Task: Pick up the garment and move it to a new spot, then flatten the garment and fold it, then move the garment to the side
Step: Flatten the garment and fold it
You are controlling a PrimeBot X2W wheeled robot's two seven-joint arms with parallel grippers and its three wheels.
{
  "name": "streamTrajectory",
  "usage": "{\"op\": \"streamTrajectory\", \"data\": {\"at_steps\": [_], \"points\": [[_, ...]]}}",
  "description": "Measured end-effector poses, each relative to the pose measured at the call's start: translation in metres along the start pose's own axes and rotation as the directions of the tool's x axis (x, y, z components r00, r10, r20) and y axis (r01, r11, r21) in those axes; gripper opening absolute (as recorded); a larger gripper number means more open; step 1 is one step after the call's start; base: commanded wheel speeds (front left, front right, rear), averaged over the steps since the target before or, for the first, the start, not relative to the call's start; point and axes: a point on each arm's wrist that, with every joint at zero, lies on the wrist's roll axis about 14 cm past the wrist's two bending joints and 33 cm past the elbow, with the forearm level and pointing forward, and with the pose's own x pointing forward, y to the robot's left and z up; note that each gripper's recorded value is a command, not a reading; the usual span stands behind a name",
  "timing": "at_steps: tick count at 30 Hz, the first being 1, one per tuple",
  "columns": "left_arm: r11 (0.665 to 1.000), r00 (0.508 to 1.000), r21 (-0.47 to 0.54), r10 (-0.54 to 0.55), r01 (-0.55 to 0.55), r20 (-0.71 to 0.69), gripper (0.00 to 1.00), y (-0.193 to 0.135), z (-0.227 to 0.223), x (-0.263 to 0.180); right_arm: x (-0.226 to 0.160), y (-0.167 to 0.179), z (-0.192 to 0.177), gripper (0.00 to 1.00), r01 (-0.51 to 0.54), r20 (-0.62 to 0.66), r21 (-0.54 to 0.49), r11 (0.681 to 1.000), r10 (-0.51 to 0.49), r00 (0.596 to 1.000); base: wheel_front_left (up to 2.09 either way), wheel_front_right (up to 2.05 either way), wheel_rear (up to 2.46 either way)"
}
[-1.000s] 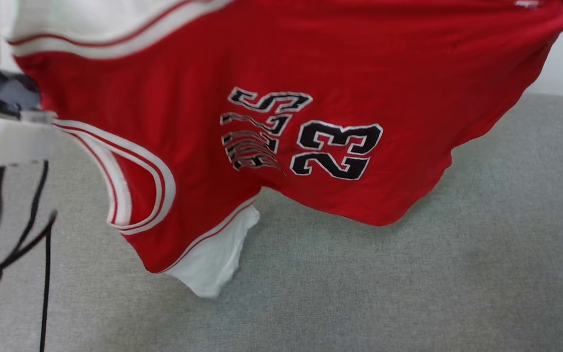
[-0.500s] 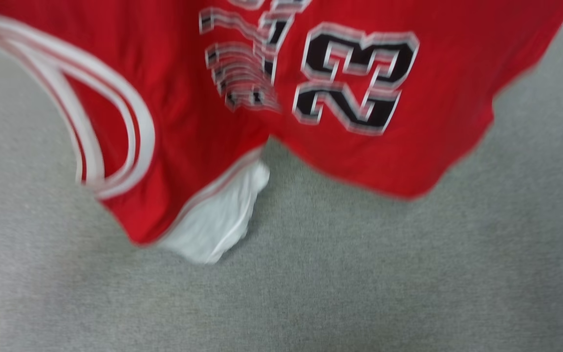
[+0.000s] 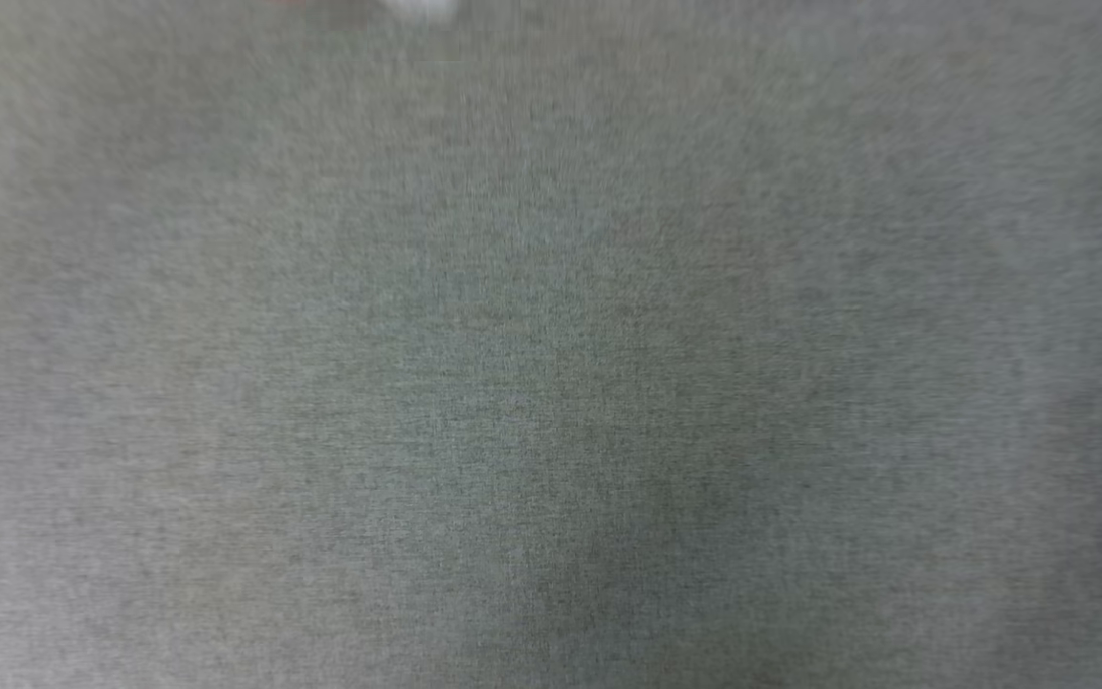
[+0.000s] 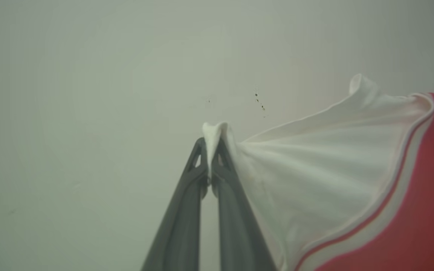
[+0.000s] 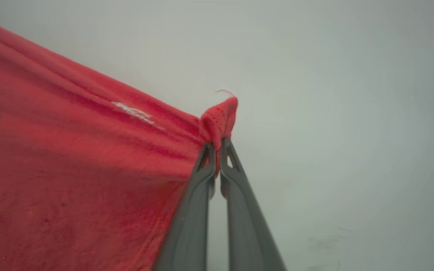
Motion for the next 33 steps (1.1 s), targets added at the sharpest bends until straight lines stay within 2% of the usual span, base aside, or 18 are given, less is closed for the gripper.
{"op": "streamTrajectory", "data": {"at_steps": [7,14,23,28,33], "points": [[0.996,0.999,0.078,0.052,-0.053,0.015,0.0,0.011,-0.033,0.043,0.049,0.007,-0.031,0.0,0.04,0.032,-0.014,0.999,-0.039,0.999,0.0,0.0,0.0],[0.996,0.998,0.072,0.054,-0.051,-0.043,0.0,0.0,-0.092,0.049,0.07,0.03,-0.077,0.0,0.037,0.012,0.012,0.999,-0.037,0.999,0.0,0.0,0.0],[0.997,0.975,-0.071,-0.012,-0.004,-0.22,0.0,-0.052,-0.189,0.003,0.061,0.067,-0.148,0.0,-0.02,-0.099,0.033,0.999,0.023,0.995,0.0,0.0,0.0],[0.986,0.956,-0.163,-0.078,0.032,-0.282,0.0,-0.088,-0.209,-0.029,0.04,0.081,-0.174,0.0,-0.041,-0.14,0.065,0.997,0.05,0.989,0.0,0.0,0.0],[0.964,0.93,-0.259,-0.155,0.068,-0.333,0.0,-0.129,-0.215,-0.079,0.003,0.101,-0.199,0.0,-0.078,-0.209,0.102,0.992,0.099,0.973,0.0,0.0,0.0]]}}
